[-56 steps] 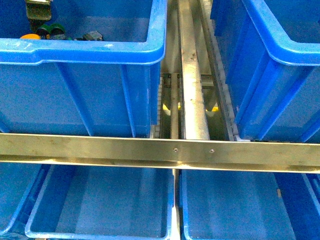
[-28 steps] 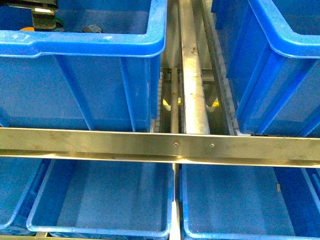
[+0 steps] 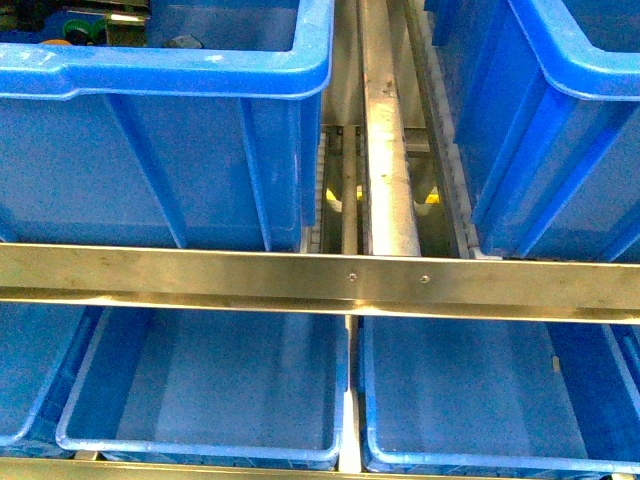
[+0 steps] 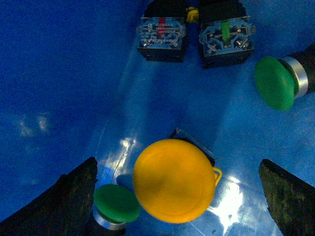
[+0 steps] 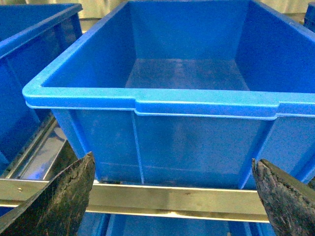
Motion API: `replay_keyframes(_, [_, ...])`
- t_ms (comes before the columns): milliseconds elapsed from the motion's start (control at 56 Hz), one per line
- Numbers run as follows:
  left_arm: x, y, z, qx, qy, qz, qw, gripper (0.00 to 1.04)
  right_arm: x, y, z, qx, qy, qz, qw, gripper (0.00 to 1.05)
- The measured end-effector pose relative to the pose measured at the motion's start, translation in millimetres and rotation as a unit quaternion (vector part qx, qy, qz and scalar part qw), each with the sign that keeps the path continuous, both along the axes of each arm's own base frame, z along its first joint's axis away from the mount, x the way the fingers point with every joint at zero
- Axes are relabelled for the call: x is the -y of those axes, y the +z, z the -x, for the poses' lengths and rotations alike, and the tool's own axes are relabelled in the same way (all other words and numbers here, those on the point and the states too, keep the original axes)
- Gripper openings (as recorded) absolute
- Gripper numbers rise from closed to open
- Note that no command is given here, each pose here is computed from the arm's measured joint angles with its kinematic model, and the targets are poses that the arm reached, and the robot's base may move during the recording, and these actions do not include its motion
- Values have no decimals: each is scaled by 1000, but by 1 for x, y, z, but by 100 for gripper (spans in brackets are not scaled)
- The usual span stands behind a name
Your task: Pick red and yellow buttons and place in box
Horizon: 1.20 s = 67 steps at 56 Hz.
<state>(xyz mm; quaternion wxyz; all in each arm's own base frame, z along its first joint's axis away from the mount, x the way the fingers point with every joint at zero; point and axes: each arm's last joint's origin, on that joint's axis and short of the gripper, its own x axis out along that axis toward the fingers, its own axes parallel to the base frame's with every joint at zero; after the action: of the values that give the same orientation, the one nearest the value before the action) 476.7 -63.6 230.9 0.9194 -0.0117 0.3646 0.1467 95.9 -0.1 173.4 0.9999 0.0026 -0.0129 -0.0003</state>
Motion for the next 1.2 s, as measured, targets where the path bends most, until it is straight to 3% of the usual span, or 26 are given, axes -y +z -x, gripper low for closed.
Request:
replay_keyframes(161, [2, -6, -5, -4, 1, -3, 1000, 93, 0, 0, 0, 0, 0, 0, 1000, 97])
replay_keyframes(357, [2, -12, -9, -6, 3, -16, 1000, 61, 0, 0, 0, 0, 0, 0, 1000, 97])
replay_keyframes(553, [2, -15, -11, -2, 7, -22, 1000, 35, 0, 0, 0, 0, 0, 0, 1000, 97])
replay_keyframes(821, [3, -3, -9, 37, 2, -10, 999, 33, 0, 0, 0, 0, 0, 0, 1000, 97])
replay_keyframes(1196, [7, 99, 63, 200, -51, 71, 976, 33, 0, 0, 0, 0, 0, 0, 1000, 97])
